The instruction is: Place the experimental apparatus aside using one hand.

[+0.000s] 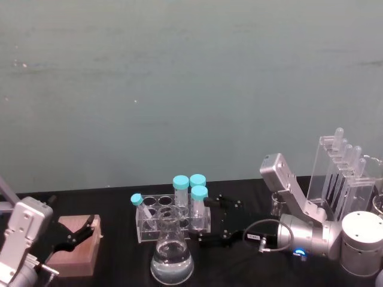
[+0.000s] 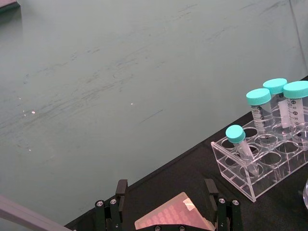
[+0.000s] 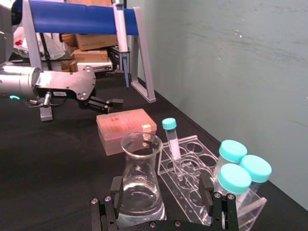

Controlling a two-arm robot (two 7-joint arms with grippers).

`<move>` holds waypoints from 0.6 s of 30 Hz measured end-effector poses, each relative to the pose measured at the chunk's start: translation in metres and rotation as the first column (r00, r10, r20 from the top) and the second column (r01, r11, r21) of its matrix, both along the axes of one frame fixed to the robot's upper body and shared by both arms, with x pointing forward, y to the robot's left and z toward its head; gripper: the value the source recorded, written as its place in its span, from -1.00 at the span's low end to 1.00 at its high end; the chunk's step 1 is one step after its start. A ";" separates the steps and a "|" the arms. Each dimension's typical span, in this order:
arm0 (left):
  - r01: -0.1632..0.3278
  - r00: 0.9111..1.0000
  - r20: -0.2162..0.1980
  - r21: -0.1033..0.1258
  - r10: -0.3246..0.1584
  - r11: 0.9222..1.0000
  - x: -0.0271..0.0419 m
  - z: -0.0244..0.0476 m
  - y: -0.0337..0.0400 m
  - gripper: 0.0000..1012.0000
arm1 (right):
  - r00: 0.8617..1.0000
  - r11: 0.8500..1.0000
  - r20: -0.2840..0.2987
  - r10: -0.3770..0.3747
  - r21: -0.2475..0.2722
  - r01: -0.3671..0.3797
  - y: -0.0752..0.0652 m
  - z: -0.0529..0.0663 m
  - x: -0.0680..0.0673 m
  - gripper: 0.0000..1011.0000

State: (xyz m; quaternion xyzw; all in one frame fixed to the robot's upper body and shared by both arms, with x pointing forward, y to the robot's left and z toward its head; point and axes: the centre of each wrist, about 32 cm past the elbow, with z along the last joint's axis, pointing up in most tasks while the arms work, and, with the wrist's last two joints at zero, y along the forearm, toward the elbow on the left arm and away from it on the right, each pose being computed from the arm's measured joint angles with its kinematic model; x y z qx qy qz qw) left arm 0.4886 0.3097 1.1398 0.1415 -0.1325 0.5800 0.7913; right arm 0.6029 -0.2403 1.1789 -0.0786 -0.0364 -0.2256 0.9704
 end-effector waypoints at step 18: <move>0.000 1.000 0.000 0.000 0.000 1.000 0.0000 0.0000 0.0000 0.98 | 0.998 0.998 -0.010 0.063 0.007 -0.063 0.015 0.002 0.008 0.98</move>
